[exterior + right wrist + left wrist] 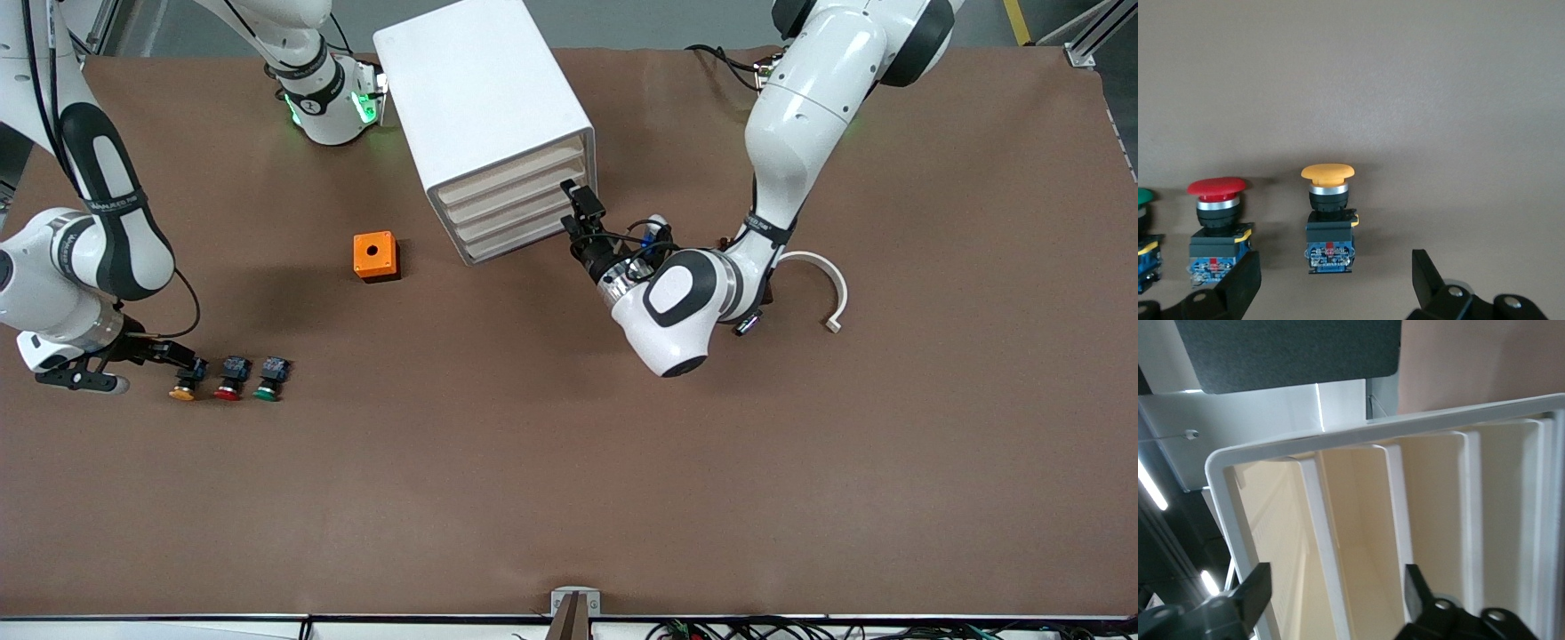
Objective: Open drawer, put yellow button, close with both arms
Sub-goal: 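Grasp the drawer front with the left gripper while the right grasps yellow button, then pull the drawer open with the left gripper while the right carries button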
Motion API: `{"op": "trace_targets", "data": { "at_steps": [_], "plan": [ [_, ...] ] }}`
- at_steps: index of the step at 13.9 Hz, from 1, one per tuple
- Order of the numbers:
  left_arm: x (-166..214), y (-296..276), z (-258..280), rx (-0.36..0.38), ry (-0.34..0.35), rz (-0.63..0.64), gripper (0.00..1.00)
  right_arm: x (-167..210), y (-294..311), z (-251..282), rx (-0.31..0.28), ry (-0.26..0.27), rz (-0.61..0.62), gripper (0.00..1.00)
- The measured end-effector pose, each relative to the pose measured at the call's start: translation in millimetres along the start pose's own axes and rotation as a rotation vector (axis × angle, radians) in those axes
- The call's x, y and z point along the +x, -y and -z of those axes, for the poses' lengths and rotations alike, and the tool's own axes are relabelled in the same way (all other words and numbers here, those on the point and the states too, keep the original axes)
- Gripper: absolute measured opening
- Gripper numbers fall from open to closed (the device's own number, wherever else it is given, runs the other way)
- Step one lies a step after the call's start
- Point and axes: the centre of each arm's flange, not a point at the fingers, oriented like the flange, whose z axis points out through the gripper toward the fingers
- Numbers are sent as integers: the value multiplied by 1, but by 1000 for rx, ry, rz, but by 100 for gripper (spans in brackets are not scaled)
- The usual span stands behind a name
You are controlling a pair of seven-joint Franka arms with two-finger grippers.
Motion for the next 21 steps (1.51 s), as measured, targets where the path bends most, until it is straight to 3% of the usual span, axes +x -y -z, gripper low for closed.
{"op": "trace_targets", "data": {
  "at_steps": [1, 5, 12, 14, 15, 17, 18, 20, 21],
  "plan": [
    [-2, 3, -8, 17, -14, -6, 73, -1, 0, -3, 3, 5, -3, 100],
    [-5, 3, -35, 49, -58, -2, 68, -5, 2, -21, 39, 21, -45, 100],
    [-7, -2, -78, 73, -122, 19, 62, -9, 2, -39, 43, 42, -49, 100],
    [-8, -2, -83, 75, -131, 18, 47, -10, 3, -43, 44, 48, -48, 100],
    [-8, -2, -85, 75, -134, 18, 47, -11, 3, -46, 44, 51, -48, 100],
    [-8, -1, -87, 76, -137, 18, 33, -11, 3, -49, 44, 52, -48, 100],
    [-8, -1, -88, 77, -138, 18, 33, -11, 3, -49, 44, 52, -48, 100],
    [-9, 0, -90, 81, -144, 17, 17, -10, 3, -48, 44, 51, -49, 100],
    [-9, 0, -90, 81, -145, 17, 17, -10, 3, -48, 44, 51, -49, 100]
  ]
}}
